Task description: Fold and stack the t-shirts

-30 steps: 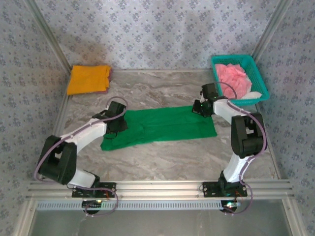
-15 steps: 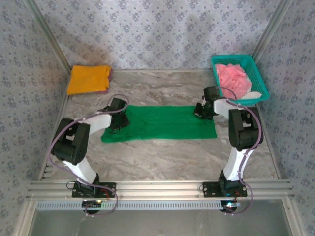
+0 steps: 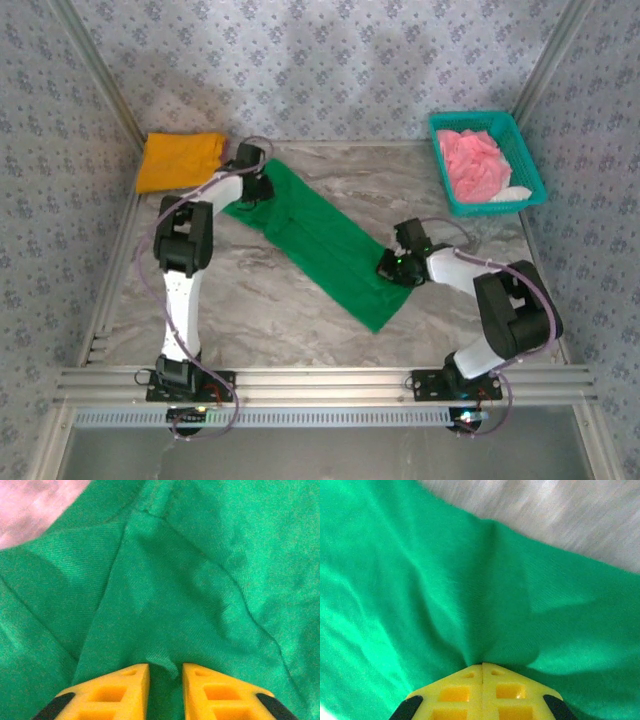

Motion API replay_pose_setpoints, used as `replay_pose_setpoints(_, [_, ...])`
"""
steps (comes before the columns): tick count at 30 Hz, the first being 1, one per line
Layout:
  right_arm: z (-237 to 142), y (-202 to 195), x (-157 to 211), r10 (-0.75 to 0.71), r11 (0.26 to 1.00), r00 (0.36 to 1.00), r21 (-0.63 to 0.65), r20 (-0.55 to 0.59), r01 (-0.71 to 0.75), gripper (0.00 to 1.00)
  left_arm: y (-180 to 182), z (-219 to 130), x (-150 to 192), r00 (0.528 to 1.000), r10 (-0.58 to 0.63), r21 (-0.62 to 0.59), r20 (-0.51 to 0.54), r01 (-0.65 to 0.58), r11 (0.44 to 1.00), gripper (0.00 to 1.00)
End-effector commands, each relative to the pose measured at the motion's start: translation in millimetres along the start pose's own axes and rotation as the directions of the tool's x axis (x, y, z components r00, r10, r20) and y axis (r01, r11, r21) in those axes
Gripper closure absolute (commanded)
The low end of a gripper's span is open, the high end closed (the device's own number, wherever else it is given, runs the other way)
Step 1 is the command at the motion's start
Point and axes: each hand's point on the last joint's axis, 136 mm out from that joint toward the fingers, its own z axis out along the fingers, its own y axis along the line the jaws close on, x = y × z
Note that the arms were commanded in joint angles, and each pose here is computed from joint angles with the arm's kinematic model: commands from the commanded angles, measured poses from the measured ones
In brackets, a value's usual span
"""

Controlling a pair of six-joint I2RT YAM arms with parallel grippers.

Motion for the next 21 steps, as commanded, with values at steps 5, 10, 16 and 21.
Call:
replay_pose_setpoints(5, [-3.4, 27.2, 66.4, -0.119, 0.993, 0.982, -0.012, -0.150, 0.118, 1.00, -65.3, 3.7, -47.6, 0.961, 0.278, 0.096, -0.005, -0.276, 0.956, 0.71])
replay_pose_setpoints(10, [-48.2, 62.9, 23.8, -0.247, 0.967, 0.968, -0.055, 0.040, 0.249, 1.00, -69.7, -47.5, -94.9, 0.955, 0.267, 0.070, 0.130, -0.277, 0.958, 0.70])
replay_pose_setpoints(16, [-33.0, 88.4, -25.5, -0.366, 0.930, 0.930, -0.032, 0.020, 0.367, 1.00, -63.3, -147.7, -89.7, 0.912, 0.082, 0.218, 0.403, -0.183, 0.959, 0.63])
replay_pose_setpoints(21, [4.2, 114.1, -66.9, -0.410, 0.911, 0.912, -0.054, -0.025, 0.408, 1.00, -41.7, -165.7, -0.6, 0.940, -0.061, 0.296, 0.336, -0.044, 0.954, 0.60])
